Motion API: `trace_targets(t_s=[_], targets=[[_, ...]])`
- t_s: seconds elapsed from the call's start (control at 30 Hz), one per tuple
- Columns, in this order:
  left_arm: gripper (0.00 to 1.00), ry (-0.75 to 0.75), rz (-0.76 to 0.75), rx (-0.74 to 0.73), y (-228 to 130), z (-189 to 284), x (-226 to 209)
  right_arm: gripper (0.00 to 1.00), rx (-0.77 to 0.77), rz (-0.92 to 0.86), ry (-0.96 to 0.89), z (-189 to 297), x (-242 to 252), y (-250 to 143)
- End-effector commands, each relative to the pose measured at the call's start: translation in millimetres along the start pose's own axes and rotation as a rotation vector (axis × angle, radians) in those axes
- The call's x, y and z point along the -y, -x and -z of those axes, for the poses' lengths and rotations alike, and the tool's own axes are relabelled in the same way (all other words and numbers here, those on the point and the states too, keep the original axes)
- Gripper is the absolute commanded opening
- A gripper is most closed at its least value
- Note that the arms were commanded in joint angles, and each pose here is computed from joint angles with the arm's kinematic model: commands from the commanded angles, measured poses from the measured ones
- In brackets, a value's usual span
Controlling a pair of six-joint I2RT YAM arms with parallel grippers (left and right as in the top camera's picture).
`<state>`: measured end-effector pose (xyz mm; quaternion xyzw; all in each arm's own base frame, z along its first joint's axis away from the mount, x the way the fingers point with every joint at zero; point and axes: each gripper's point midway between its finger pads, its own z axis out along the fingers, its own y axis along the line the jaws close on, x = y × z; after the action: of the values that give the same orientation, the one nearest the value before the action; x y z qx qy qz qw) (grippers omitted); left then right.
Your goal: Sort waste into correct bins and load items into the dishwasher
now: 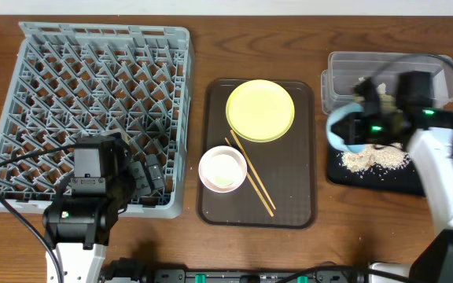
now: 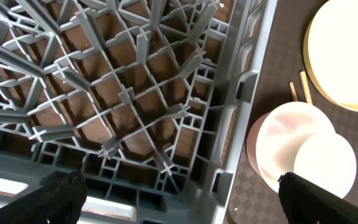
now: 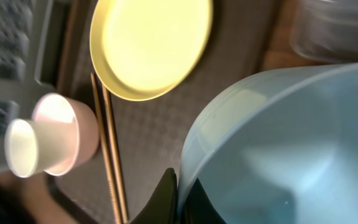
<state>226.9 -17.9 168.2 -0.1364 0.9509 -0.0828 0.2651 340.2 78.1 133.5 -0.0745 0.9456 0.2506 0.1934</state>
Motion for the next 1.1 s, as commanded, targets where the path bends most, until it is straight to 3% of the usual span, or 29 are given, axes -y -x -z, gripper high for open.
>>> trace_targets(t_s=[0.0,0.13,0.3,0.63,0.83,0.93,1.07], targets=[[1.00,0.005,0.001,0.018,5.3,4.5,0.9,0.01,0.052,0.171,-0.165,-6.8,-19.2,24.0],[1.00,0.005,0.001,0.018,5.3,4.5,0.9,0.01,0.138,0.342,-0.231,-26.6,-55.5,46.5],[1.00,0.005,0.001,0.018,5.3,4.5,0.9,0.01,0.187,0.540,-0.188,-61.3,-109.5,53.3],[1.00,0.005,0.001,0.018,5.3,4.5,0.9,0.01,0.057,0.626,-0.133,-148.0,-131.1,16.3],[1.00,0.005,0.001,0.018,5.3,4.5,0.9,0.02,0.016,0.634,-0.131,-163.7,-129.9,4.5],[1.00,0.005,0.001,0.018,5.3,4.5,0.9,0.22,0.031,0.637,-0.127,-158.5,-133.3,7.8],[1.00,0.005,0.001,0.018,5.3,4.5,0.9,0.40,0.061,0.631,-0.110,-139.3,-144.4,14.2]])
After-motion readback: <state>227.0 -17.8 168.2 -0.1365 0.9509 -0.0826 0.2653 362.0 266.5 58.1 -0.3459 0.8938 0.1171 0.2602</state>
